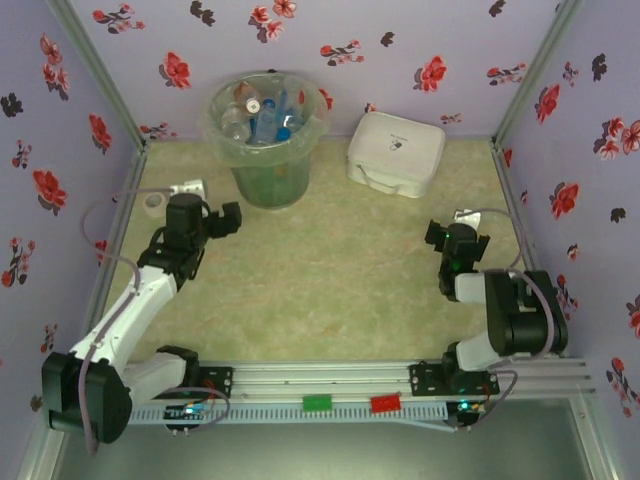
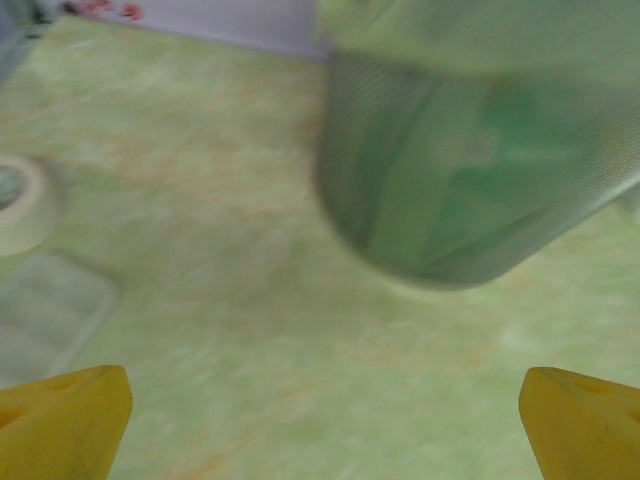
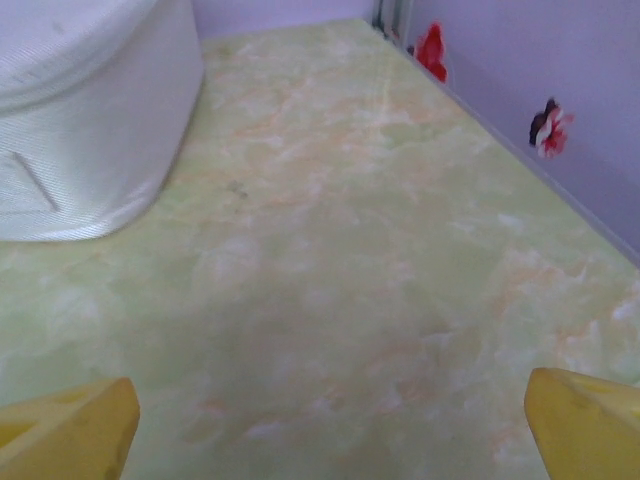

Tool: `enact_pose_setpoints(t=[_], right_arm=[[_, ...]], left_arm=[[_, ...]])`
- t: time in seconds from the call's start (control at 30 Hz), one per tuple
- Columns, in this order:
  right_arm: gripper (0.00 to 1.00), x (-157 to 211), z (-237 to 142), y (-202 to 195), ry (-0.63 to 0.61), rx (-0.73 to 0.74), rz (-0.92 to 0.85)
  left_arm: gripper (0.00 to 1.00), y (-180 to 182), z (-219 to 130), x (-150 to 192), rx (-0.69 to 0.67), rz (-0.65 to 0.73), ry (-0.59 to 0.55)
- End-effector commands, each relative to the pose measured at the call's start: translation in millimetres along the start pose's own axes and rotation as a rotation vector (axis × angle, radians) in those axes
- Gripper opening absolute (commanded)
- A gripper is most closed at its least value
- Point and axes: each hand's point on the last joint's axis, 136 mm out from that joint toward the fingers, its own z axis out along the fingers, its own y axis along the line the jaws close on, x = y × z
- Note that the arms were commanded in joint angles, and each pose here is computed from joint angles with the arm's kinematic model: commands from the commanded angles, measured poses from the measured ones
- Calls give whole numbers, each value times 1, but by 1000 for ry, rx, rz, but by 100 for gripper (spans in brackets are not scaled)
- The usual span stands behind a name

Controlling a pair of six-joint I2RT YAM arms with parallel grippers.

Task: Put the plastic bottles in the bin

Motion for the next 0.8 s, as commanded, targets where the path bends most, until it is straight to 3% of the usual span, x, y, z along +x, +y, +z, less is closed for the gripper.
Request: enact_pose_setpoints(t=[0.0,0.17,0.3,0.5,0.57,0.6,0.77], right_arm=[[100,-20,7,14,-86,-80,39],[100,-16,7,13,-59,-76,32],[100,-17,6,13,-68,-74,29],[100,-17,6,13,-68,-75,29],[100,-17,7,13,-67,-74,26],[100,-18,7,14,-67,-75,26],[100,-17,7,15,-67,-79,23]], left_arm=[[100,38,-1,2,-189,72,-66],[100,57,17,31,-262,188,-62],[100,69,29,39,-279,245,-147],[100,69,51,41,-131,228,-308],[100,65,63,40,-87,247,-298],[100,66,72,54,-60,242,-240],[100,77,86,51,-26,169,-252]])
